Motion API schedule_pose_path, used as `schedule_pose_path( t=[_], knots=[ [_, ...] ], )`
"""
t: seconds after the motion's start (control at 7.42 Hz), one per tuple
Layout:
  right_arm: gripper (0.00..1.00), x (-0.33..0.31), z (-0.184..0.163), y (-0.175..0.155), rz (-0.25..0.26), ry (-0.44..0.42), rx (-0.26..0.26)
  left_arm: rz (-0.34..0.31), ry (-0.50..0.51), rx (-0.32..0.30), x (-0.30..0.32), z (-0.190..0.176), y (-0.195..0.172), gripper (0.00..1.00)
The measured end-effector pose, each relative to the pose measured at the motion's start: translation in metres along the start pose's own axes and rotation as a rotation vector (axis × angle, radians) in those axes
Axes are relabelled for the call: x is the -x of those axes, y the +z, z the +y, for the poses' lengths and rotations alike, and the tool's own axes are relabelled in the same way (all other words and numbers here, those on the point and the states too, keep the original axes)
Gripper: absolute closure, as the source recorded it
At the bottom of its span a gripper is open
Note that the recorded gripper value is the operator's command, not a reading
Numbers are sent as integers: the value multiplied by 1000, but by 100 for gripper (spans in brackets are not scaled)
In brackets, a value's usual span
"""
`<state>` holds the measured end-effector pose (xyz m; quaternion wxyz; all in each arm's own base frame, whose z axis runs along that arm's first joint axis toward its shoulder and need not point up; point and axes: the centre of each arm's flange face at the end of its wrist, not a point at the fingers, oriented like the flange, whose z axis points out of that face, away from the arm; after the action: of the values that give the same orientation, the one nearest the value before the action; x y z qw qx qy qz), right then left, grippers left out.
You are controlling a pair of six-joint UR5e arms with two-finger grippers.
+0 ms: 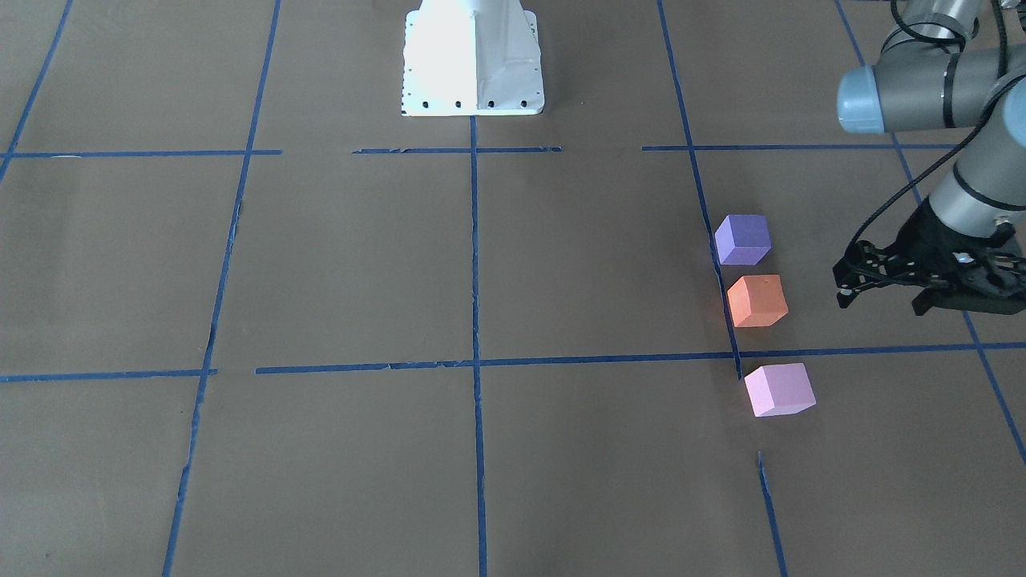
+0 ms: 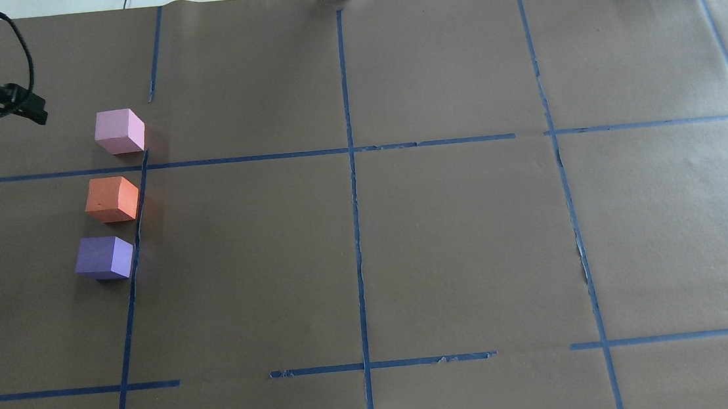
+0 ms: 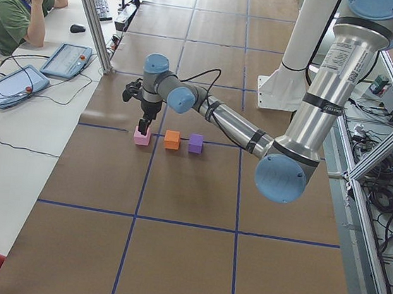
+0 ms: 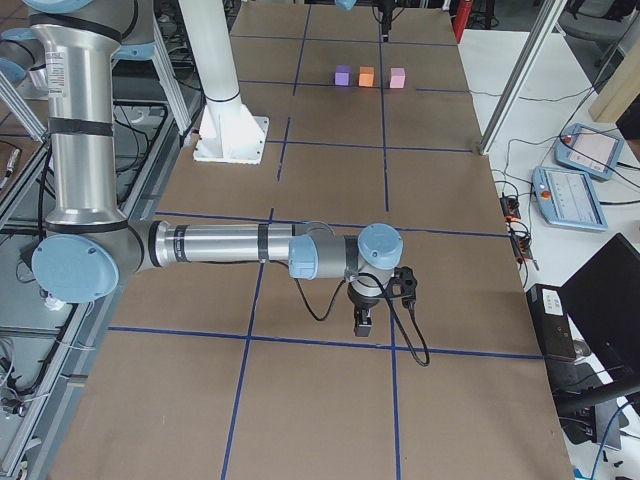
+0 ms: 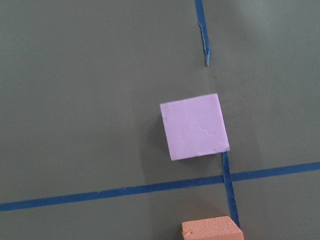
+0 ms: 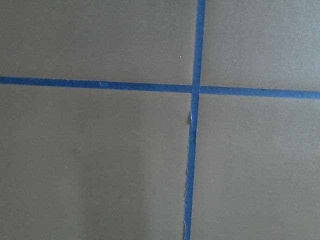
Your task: Arrange blocks in a line
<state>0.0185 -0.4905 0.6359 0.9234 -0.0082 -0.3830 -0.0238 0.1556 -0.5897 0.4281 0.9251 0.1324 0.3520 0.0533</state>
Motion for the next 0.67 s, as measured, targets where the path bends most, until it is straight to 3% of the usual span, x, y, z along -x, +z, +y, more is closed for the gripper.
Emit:
schedule_pose_path(
  t=[0.27, 0.67],
  knots=[
    [0, 0, 0, 0, 0, 0, 0, 4, 38, 21, 118, 18, -20, 0],
    [0, 0, 0, 0, 0, 0, 0, 27, -69, 109, 249, 69, 4, 0]
  ],
)
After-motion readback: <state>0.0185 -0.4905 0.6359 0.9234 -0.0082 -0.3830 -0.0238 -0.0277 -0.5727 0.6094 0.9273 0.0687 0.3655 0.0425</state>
